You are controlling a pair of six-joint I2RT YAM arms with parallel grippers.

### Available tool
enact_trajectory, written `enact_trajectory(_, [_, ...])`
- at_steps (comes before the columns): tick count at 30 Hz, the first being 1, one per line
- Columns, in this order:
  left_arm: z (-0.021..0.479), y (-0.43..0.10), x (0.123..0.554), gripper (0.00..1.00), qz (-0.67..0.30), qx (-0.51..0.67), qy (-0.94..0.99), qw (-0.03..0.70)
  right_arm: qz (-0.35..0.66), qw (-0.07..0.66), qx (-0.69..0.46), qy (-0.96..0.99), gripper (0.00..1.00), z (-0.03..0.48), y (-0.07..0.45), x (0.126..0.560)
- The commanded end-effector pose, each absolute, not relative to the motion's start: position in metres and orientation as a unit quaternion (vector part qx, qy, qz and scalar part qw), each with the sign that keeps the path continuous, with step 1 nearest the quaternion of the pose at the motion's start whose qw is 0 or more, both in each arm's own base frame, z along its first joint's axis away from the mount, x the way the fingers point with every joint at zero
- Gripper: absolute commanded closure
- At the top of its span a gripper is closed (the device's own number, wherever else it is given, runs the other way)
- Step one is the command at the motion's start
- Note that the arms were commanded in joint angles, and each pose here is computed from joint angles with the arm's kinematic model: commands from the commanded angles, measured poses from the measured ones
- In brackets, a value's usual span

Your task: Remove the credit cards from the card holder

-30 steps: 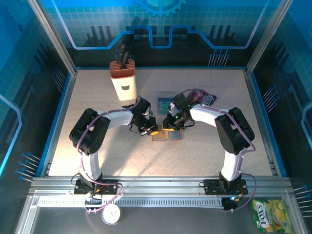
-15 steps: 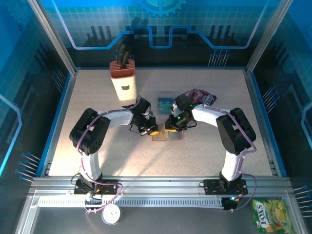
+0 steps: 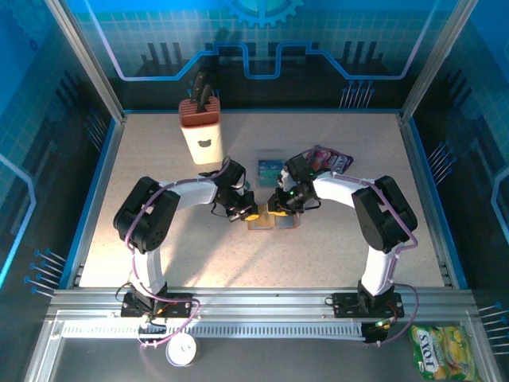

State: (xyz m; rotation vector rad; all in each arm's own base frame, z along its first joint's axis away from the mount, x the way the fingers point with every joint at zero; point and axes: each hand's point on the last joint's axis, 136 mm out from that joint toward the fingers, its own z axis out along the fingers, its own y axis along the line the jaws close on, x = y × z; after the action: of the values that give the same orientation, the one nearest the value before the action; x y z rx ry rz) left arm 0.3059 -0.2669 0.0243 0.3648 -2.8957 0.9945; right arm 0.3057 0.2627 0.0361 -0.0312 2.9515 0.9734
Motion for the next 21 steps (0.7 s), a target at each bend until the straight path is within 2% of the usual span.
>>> enact_trajectory(1, [0.008, -0.26, 0.298, 0.95, 0.297, 0.126, -0.945, 0.047, 0.326, 0.007, -0.001, 0.945, 0.74, 0.036, 0.263, 0.303])
enact_trajectory(6, [0.009, -0.26, 0.299, 0.95, 0.298, 0.125, -0.945, 0.046, 0.325, 0.008, 0.0, 0.946, 0.75, 0.036, 0.262, 0.302])
enact_trajectory(21, [0.008, -0.26, 0.298, 0.95, 0.297, 0.126, -0.945, 0.047, 0.278, 0.002, -0.005, 0.96, 0.71, 0.022, 0.25, 0.298])
